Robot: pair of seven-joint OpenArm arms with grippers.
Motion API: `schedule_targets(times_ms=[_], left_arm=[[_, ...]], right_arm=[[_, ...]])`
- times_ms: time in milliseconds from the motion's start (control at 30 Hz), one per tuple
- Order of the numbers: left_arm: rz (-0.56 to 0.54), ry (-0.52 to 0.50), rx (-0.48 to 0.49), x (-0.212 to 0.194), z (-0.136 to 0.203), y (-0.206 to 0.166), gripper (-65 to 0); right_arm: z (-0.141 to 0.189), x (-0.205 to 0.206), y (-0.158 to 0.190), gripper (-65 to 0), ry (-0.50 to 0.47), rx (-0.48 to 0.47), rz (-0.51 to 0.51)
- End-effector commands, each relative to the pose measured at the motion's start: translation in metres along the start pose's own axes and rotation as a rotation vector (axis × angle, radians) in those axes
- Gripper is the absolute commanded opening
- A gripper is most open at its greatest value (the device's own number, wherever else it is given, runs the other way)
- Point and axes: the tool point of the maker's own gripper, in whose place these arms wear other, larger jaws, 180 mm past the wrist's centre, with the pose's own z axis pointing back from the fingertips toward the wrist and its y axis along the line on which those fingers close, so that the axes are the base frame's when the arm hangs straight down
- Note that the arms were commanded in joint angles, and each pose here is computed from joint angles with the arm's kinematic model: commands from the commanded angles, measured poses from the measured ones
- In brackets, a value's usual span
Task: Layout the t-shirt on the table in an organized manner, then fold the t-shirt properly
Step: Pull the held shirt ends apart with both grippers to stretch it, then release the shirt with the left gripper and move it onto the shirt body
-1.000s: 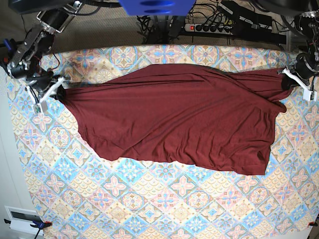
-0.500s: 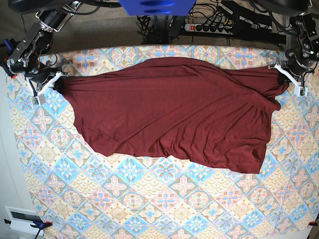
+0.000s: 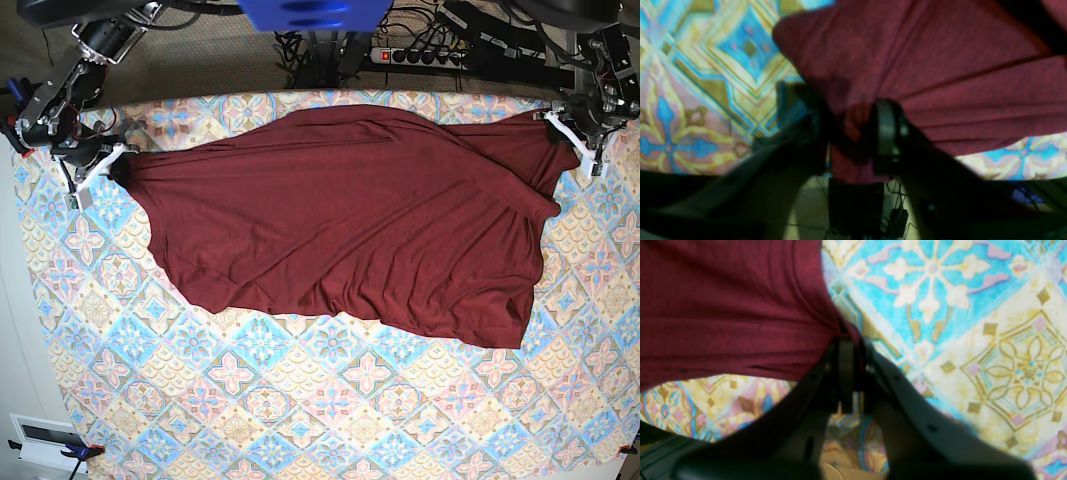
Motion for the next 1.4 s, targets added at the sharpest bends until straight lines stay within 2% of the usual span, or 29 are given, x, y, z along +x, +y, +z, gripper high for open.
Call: schedule_targets(times_ms=[0, 100, 200, 267, 467, 600, 700, 800, 867, 900, 1000, 1133, 1167, 1267, 1367], left_arm=[[-0.019, -0.003, 0.028, 0.007, 0.007, 0.01, -39.1], [0.028, -0.051, 0.007, 0.017, 0.012, 0.011, -34.7], [0.197, -0.211, -0.043, 0.042, 0.035, 0.026, -34.5], [0.256, -0.309, -0.094, 0.069, 0.042, 0.022, -34.5], [0.283, -0.433, -0.175, 0.121, 0.035, -0.007, -34.5], [0.262, -0.425, -0.172, 0.135, 0.016, -0.031, -34.5], [0.186, -0.367, -0.157, 0.136, -0.003, -0.056, -34.5], [0.16, -0.337, -0.159, 0.132, -0.013, -0.071, -34.9], [0.148, -0.332, -0.168, 0.134, -0.016, -0.079, -38.8], [0.151, -0.334, -0.174, 0.134, -0.015, -0.08, -43.7], [0.151, -0.334, -0.17, 0.134, -0.015, -0.078, -64.9], [0.141, -0.327, -0.157, 0.129, -0.012, -0.071, -62.7], [0.141, -0.335, -0.166, 0.131, -0.01, -0.07, -64.1], [0.186, -0.398, -0.283, 0.144, 0.005, -0.081, -65.0], [0.164, -0.422, -0.455, 0.151, 0.04, -0.106, -65.0]], right_arm=[[0.007, 0.015, -0.007, -65.0, -0.041, -0.022, 0.017], [0.008, 0.016, -0.007, -65.0, -0.044, -0.024, 0.02], [0.008, 0.016, -0.007, -65.0, -0.044, -0.024, 0.02], [0.008, 0.016, -0.007, -65.0, -0.044, -0.024, 0.02], [0.009, 0.017, -0.007, -65.0, -0.048, -0.026, 0.024], [0.009, 0.017, -0.007, -65.0, -0.048, -0.026, 0.024], [0.009, 0.017, -0.007, -65.0, -0.048, -0.026, 0.024], [0.009, 0.017, -0.007, -65.0, -0.048, -0.026, 0.024], [0.009, 0.017, -0.007, -65.0, -0.048, -0.026, 0.024], [0.009, 0.017, -0.007, -65.0, -0.048, -0.026, 0.024], [0.009, 0.017, -0.007, -65.0, -0.047, -0.025, 0.022], [0.007, 0.015, -0.007, -65.0, -0.044, -0.022, 0.017], [0.007, 0.015, -0.007, -65.0, -0.044, -0.022, 0.017], [0.007, 0.021, -0.007, -65.0, -0.056, -0.021, 0.019], [0.007, 0.024, -0.008, -65.0, -0.055, -0.031, 0.024]])
